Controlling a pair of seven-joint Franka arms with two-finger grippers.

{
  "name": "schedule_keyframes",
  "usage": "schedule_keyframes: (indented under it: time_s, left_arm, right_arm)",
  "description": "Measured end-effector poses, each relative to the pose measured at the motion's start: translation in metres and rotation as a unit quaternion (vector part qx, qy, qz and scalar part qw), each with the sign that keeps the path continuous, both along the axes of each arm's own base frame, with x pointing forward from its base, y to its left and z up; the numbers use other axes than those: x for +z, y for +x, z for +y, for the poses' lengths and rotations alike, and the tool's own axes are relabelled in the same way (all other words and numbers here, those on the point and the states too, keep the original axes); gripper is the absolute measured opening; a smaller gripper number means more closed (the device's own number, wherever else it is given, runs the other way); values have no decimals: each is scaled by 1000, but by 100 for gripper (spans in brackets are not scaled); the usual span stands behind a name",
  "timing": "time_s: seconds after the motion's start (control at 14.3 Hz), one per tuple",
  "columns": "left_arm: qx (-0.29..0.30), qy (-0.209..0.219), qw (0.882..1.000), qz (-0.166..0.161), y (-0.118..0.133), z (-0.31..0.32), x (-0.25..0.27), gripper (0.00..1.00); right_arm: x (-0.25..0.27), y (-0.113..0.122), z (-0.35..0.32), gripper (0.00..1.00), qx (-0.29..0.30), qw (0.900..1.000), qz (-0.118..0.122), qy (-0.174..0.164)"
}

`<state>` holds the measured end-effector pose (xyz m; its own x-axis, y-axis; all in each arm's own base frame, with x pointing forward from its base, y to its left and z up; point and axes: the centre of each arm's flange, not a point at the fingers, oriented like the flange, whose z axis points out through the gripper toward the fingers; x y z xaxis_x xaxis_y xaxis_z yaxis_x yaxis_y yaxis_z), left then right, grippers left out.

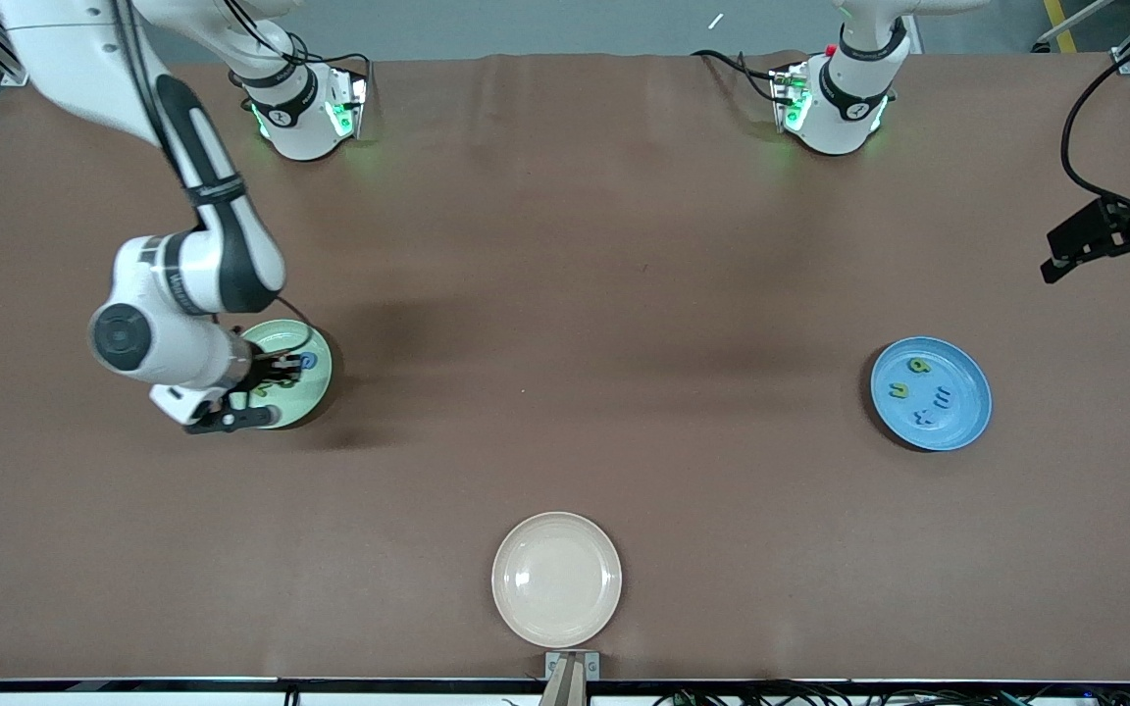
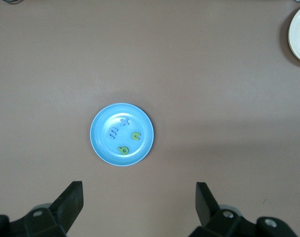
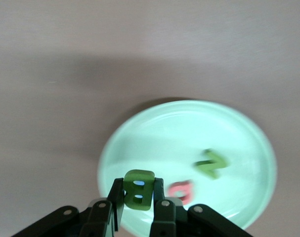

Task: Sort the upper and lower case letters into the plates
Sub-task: 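Place the green B on the green plate with the right gripper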

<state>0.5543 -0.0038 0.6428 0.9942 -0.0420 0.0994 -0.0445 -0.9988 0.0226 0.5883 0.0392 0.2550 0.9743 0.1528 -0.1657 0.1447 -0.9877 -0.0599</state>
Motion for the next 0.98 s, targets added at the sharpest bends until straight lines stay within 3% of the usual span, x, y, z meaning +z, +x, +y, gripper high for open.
schedule_keyframes:
  time_s: [0.35, 0.7, 0.84, 0.98]
  left_arm:
    - [0, -1, 1000, 0, -13, 0, -11, 100]
    - [-2, -1, 1000, -8, -12, -2, -6, 100]
    - [-1, -1, 1000, -10, -12, -1, -3, 100]
    - [-2, 0, 1000, 5, -17, -2, -1, 100]
  right_arm:
    - [-40, 5, -17, 27, 12, 1000, -19, 0]
    - [-69, 3, -15, 28, 14, 1000, -19, -3]
    - [-68, 4, -15, 43, 14, 1000, -18, -3]
    - [-63, 3, -14, 64, 14, 1000, -5, -1]
